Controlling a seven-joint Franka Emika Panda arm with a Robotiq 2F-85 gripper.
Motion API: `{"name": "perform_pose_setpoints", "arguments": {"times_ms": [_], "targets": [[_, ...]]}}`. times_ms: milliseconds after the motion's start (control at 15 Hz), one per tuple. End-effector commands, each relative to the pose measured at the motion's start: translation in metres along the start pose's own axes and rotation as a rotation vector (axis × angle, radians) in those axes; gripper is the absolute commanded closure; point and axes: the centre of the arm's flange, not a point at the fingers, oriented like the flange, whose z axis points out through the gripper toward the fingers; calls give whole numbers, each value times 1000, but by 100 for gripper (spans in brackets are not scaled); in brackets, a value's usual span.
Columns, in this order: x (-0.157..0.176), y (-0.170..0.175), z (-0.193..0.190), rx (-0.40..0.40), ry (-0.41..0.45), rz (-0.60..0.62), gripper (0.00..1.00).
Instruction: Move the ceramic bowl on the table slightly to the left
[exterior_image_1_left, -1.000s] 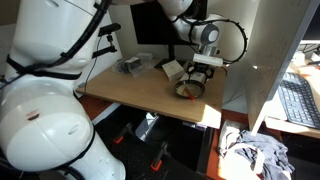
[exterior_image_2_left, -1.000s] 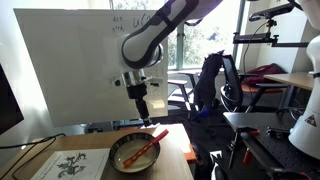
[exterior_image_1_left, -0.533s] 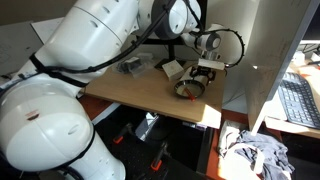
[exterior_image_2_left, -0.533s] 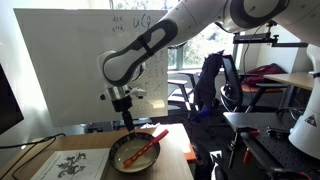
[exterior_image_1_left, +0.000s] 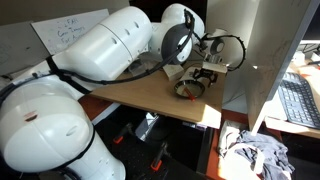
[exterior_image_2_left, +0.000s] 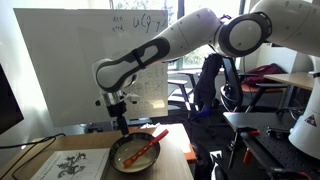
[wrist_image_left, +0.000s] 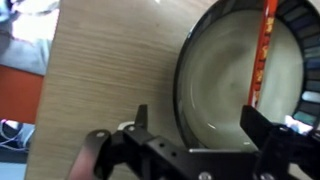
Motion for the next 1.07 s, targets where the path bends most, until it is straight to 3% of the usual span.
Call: {"name": "perform_pose_setpoints", "arguments": {"times_ms": [0,133,867,1000], "targets": [[27,27,0,38,-13,-38,2],[26,29,7,61,-16,-43,11],[28,25,30,84,-46,-38,99],[27,23,29,95,-57,-44,96]]}}
